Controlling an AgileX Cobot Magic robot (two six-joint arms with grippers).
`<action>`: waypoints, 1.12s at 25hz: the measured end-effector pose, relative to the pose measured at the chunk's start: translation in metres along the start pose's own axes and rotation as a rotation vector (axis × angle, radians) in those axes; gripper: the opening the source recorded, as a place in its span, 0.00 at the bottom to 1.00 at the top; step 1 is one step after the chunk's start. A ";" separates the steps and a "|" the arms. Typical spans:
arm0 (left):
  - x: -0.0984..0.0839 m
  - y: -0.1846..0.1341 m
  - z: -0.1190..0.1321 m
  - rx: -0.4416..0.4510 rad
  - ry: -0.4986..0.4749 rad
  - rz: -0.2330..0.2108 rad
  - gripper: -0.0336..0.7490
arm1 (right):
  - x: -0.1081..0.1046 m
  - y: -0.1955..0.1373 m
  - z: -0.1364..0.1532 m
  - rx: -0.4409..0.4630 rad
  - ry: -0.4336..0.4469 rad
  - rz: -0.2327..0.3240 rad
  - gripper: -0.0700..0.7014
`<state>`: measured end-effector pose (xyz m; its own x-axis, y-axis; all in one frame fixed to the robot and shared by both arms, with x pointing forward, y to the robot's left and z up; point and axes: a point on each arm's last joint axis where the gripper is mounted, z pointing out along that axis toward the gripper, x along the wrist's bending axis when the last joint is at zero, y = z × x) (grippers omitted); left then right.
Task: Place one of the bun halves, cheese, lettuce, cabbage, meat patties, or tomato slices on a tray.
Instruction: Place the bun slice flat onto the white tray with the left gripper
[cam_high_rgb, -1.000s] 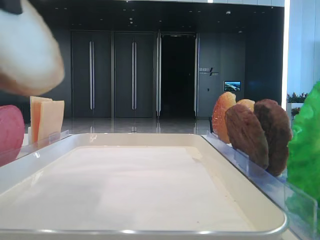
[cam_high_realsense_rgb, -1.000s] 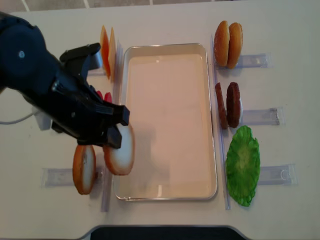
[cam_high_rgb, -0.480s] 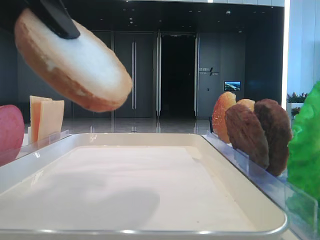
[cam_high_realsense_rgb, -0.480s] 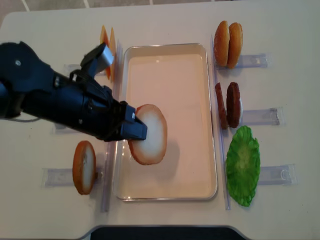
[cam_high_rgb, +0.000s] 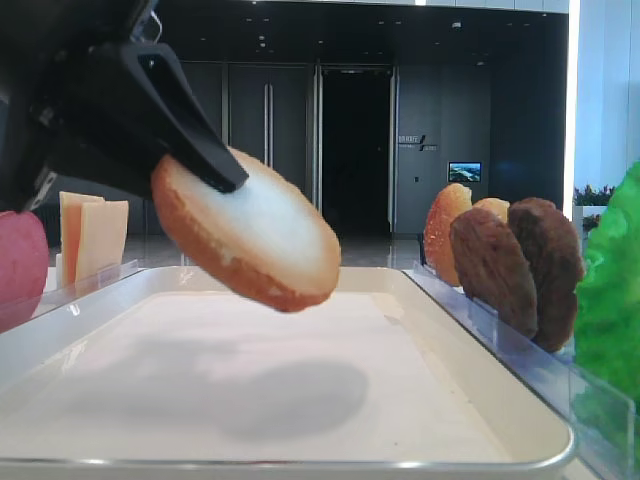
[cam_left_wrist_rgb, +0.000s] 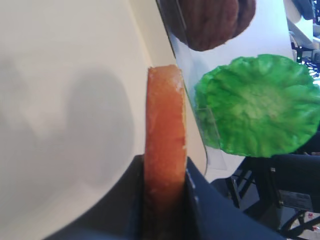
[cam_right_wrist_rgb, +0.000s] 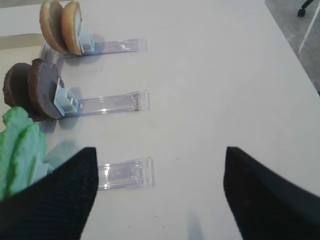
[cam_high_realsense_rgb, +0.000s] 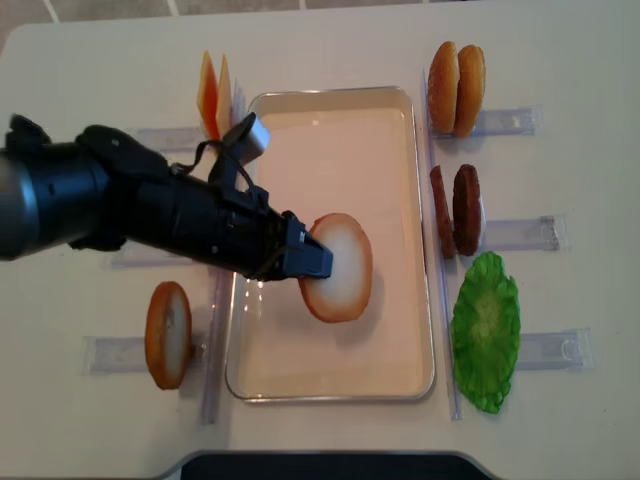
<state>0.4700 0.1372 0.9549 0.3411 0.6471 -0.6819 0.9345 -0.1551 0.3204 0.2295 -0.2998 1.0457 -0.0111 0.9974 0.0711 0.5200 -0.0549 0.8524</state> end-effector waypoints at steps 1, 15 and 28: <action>0.004 0.000 0.003 0.000 0.009 -0.006 0.21 | 0.000 0.000 0.000 0.000 0.000 0.000 0.77; 0.026 0.003 0.022 -0.016 0.083 -0.038 0.20 | 0.000 0.000 0.000 0.000 0.000 0.000 0.77; 0.029 0.000 0.037 -0.001 0.059 -0.001 0.20 | 0.000 0.000 0.000 0.000 0.000 0.000 0.77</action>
<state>0.4837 0.1284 0.9112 0.3339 0.6898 -0.6424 0.9346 -0.1537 0.3207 0.2295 -0.2998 1.0457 -0.0111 0.9974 0.0711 0.5200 -0.0549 0.8524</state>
